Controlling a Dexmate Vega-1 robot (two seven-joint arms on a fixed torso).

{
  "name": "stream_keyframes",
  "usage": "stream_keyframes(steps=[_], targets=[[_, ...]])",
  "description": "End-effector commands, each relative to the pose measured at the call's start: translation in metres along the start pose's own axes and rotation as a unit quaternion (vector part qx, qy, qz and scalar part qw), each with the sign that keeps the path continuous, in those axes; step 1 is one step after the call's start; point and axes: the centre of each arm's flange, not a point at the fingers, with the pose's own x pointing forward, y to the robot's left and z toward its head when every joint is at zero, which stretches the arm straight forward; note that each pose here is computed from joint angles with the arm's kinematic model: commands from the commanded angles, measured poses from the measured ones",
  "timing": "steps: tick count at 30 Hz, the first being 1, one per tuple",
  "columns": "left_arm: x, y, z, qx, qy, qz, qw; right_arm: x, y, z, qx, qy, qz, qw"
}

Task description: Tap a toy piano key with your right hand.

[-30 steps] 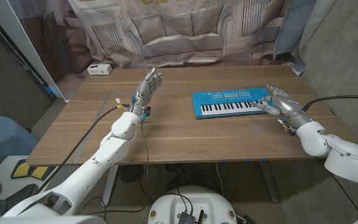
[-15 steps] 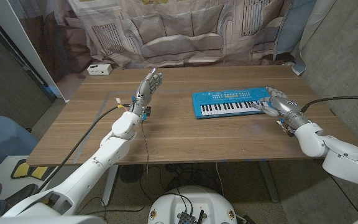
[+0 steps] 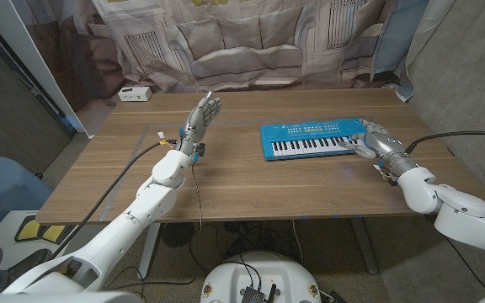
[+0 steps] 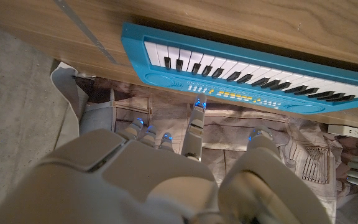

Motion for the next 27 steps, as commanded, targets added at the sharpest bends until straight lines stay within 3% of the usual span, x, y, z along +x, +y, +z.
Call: stream_keyframes(steps=[1, 27], targets=[[0.0023, -0.0011, 0.0016, 0.006, 0.001, -0.003, 1.0, 0.003, 0.0067, -0.0018, -0.014, 0.005, 0.002, 0.9999], [0.0014, -0.0017, 0.0061, 0.01, 0.002, -0.005, 1.0, 0.007, 0.0166, -0.0057, -0.025, 0.007, 0.017, 0.9995]])
